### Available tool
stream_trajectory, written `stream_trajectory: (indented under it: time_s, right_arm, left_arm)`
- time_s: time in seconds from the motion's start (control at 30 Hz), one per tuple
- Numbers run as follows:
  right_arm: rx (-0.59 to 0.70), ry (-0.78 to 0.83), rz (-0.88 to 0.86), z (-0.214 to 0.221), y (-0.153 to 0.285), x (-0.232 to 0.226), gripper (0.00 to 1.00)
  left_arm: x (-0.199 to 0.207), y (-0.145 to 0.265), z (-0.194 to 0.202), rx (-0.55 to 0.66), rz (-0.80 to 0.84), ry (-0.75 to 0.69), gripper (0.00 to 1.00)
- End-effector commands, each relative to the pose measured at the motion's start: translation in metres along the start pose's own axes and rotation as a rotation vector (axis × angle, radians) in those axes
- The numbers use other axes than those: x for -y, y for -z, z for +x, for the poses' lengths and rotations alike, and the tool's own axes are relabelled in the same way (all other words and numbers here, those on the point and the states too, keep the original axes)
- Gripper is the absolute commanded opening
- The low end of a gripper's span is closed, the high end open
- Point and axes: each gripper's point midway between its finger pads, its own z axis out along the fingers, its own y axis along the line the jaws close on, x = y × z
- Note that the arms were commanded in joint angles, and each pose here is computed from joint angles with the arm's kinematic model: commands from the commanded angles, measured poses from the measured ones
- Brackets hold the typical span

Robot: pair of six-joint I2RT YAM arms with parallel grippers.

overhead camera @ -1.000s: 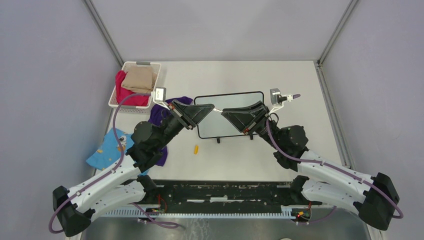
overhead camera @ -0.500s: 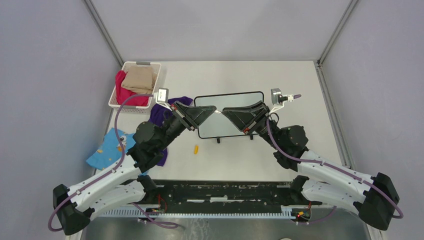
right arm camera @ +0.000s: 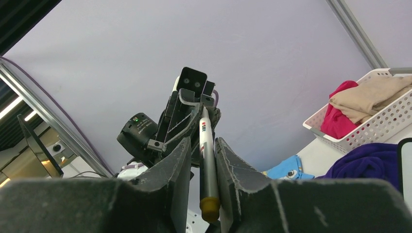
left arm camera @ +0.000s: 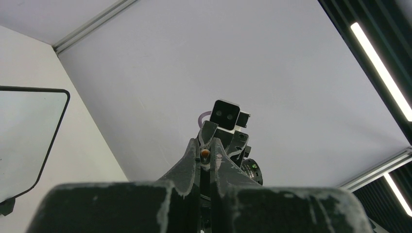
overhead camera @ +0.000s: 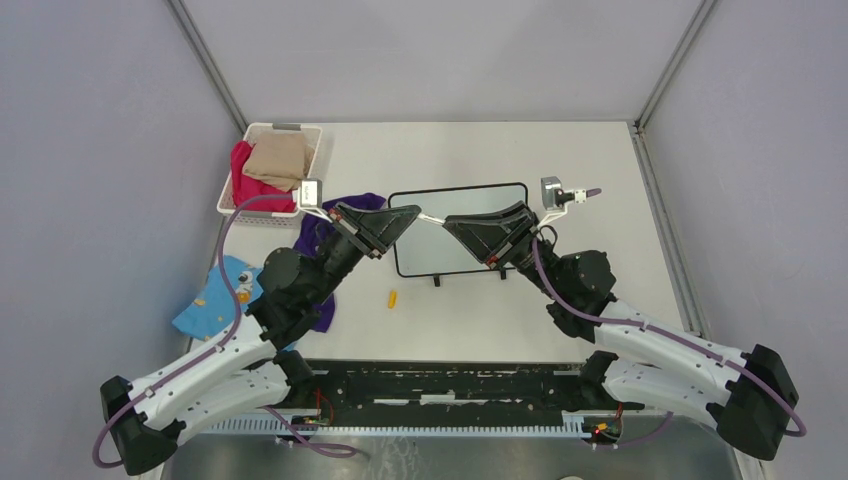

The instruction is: Write a sentence on the whiteboard

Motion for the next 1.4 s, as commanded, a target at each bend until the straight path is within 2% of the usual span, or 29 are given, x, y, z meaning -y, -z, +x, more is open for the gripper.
stream_trajectory:
  time_s: [0.0,0.37,0.97,1.27,1.37]
  right_arm:
    - [0.032,0.002,-0.079,-0.014,-0.007,-0.023,0.29]
    - [0.062,0.007,-0.068,-0.019,-0.006,-0.021,0.30]
    - [0.121,0.003,-0.033,-0.026,-0.004,-0.012,0.25]
    - [0.088,-0.002,-0.050,-0.020,-0.007,-0.014,0.20]
    - [0.065,-0.001,-0.066,-0.016,-0.008,-0.017,0.23]
  left_arm:
    - [0.013,-0.005,-0.011,0.045,0.023,0.042,0.02]
    - [0.011,-0.008,-0.005,0.028,0.024,0.060,0.02]
    - [0.002,-0.010,0.000,0.040,-0.010,0.069,0.02]
    - [0.001,-0.011,0.001,0.041,-0.014,0.060,0.02]
    - [-0.001,-0.012,0.002,0.037,-0.018,0.058,0.02]
